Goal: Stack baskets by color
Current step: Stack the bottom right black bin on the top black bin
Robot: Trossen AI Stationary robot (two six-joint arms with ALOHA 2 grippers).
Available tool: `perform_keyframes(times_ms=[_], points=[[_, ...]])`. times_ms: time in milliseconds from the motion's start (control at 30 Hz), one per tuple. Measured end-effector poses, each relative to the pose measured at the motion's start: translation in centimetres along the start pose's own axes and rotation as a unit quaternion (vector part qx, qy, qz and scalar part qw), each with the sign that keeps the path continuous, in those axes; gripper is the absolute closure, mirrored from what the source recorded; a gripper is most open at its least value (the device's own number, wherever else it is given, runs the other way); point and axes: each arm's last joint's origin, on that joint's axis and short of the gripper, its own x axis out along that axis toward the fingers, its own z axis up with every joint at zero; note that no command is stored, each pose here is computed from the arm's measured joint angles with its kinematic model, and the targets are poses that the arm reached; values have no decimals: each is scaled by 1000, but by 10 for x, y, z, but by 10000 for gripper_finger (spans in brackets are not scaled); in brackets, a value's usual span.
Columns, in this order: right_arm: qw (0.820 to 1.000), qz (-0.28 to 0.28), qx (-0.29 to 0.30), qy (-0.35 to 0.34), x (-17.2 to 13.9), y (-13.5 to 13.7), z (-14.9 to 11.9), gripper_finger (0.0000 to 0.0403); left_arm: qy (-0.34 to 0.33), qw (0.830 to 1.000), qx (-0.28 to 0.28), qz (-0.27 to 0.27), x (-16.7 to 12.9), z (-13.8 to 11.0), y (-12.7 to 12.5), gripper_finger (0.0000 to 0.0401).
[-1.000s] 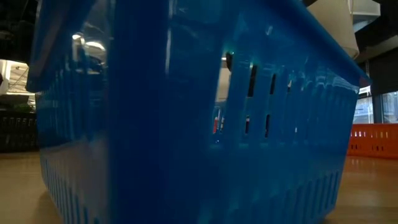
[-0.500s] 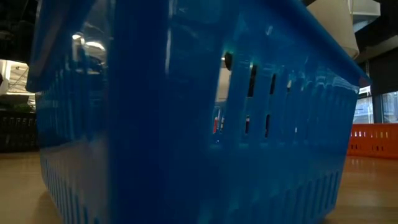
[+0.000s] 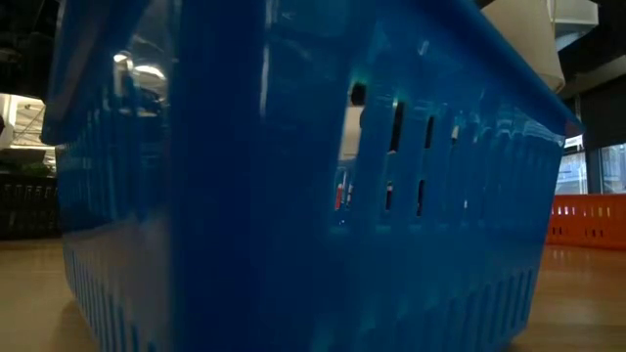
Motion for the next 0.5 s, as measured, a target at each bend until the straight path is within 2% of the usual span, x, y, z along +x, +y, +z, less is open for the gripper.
perform_keyframes(times_ms=[200,367,500], points=[[1000,-1,-1,1,1,1,-1,321,0,1000,0,0,0,0,0,316],[1000,-7,0,11,16,-6,-6,321,0,1000,0,0,0,0,0,316],[1000,0,-25,1,29,-11,-7,323,0,1000,0,0,0,0,0,316]])
